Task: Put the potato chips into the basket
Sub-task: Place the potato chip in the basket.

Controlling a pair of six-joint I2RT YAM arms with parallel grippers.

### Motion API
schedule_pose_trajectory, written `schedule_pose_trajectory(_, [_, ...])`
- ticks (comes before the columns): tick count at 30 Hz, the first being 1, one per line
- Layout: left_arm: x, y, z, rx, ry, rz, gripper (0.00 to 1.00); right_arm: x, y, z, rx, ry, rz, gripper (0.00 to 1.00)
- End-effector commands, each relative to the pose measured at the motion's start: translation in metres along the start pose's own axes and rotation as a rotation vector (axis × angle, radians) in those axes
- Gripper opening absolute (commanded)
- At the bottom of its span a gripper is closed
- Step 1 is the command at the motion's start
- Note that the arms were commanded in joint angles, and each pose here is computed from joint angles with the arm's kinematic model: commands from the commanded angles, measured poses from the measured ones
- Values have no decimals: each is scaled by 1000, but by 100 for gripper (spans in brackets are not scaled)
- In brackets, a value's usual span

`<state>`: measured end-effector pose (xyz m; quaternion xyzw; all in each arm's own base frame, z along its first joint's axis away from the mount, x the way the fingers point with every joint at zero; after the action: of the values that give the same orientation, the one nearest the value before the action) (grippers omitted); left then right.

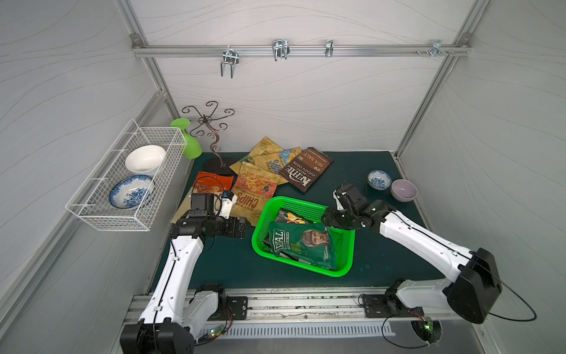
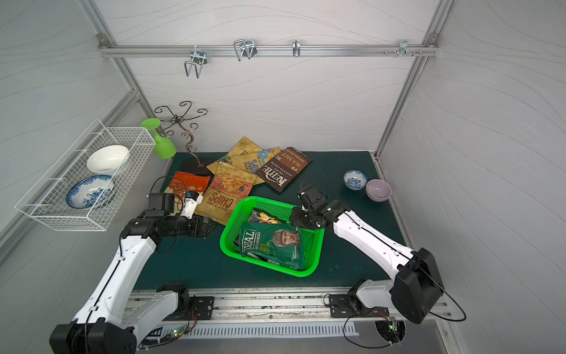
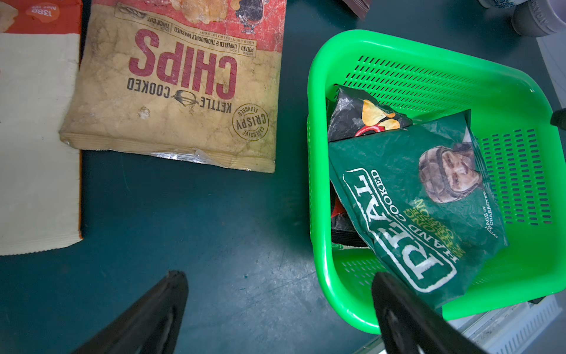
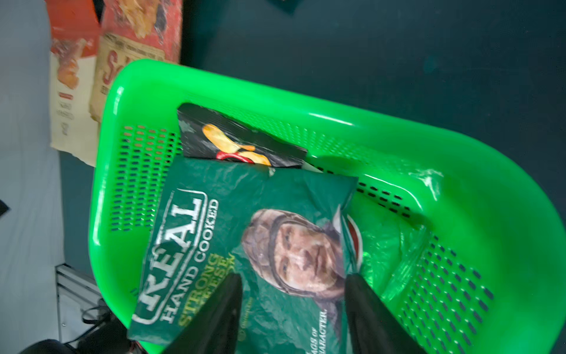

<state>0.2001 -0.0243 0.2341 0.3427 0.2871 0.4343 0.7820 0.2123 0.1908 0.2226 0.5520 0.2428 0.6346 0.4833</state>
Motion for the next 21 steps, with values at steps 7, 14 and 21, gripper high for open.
schedule_pose_trajectory(7, [0,2,5,-33,-24,-1,98,-14,-31,-3,62,88,-92,45])
schedule_pose_trajectory(14, [0,3,5,-36,-25,-2,98,-17,-55,4,41,90,-172,46])
schedule_pose_trajectory(21, [0,3,5,-36,-26,-2,98,-21,-80,4,71,94,-198,43])
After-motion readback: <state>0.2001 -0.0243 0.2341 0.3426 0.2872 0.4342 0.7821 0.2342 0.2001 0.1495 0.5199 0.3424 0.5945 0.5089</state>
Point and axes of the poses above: each gripper's point midway between its finger pads, its own y axis back along the fingers, its own x axis along the line the jaws close on, z = x × y, the point moved 9 cm from there along y, back along the fingers, and after that the axes turned 13 degrees about -y, right-handed, at the moved point
